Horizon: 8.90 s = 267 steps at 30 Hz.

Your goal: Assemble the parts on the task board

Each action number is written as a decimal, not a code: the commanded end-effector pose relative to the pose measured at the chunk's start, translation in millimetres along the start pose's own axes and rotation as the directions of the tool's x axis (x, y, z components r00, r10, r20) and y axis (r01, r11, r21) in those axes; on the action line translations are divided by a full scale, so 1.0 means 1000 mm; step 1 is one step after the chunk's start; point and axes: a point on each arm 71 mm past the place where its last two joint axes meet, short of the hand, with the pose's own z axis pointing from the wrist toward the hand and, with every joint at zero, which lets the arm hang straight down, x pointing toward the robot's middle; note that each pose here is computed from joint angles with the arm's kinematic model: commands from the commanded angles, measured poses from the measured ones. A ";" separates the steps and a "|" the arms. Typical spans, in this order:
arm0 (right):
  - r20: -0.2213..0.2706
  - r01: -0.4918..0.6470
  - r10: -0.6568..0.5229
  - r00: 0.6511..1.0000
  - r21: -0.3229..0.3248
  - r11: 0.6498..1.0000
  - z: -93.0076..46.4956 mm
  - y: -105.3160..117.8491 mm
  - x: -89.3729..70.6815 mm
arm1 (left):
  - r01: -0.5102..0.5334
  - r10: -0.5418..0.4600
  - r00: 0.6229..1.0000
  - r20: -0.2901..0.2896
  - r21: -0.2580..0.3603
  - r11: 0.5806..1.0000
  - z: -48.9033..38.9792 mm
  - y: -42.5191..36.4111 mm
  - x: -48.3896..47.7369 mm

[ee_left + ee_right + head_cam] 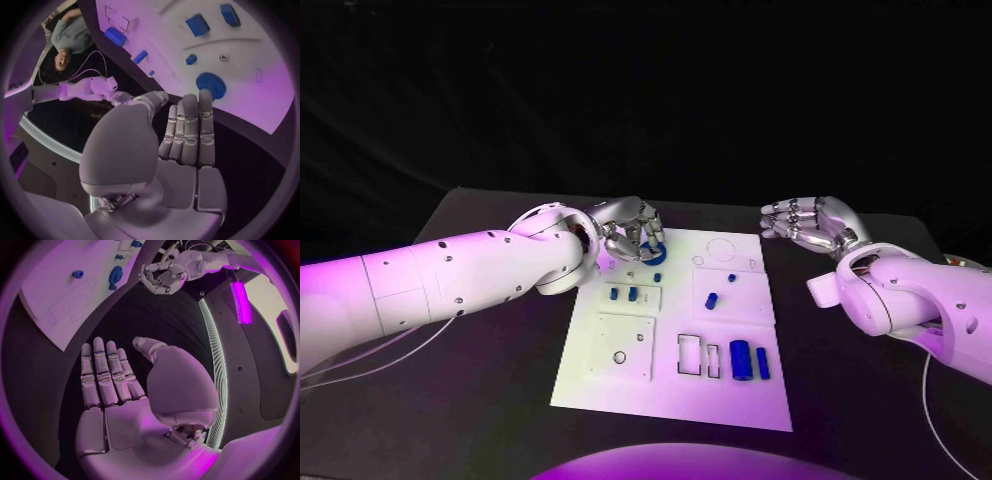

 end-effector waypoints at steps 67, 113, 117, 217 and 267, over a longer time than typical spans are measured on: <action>-0.032 -0.007 0.006 0.999 -0.018 1.000 -0.001 0.002 0.006 | -0.403 0.421 0.875 -0.237 0.124 0.907 0.0288 0.0012 0.0491; -0.024 -0.004 0.003 1.000 -0.010 1.000 -0.001 0.000 0.003 | -0.318 0.321 0.934 -0.159 0.047 0.947 -0.0087 0.0171 0.0087; -0.024 -0.004 0.003 1.000 -0.010 1.000 -0.001 0.000 0.003 | -0.316 0.317 0.934 -0.166 0.034 0.948 -0.0104 0.0214 0.0074; -0.205 0.278 -0.286 0.936 -0.065 0.958 0.000 -0.005 0.003 | -0.116 0.114 0.993 -0.036 -0.083 0.990 -0.0323 0.0657 -0.0261; -0.224 0.828 -0.898 0.378 -0.351 0.436 0.004 0.017 0.077 | 0.839 -0.840 0.485 0.244 0.143 0.526 -0.0672 0.0522 -0.0487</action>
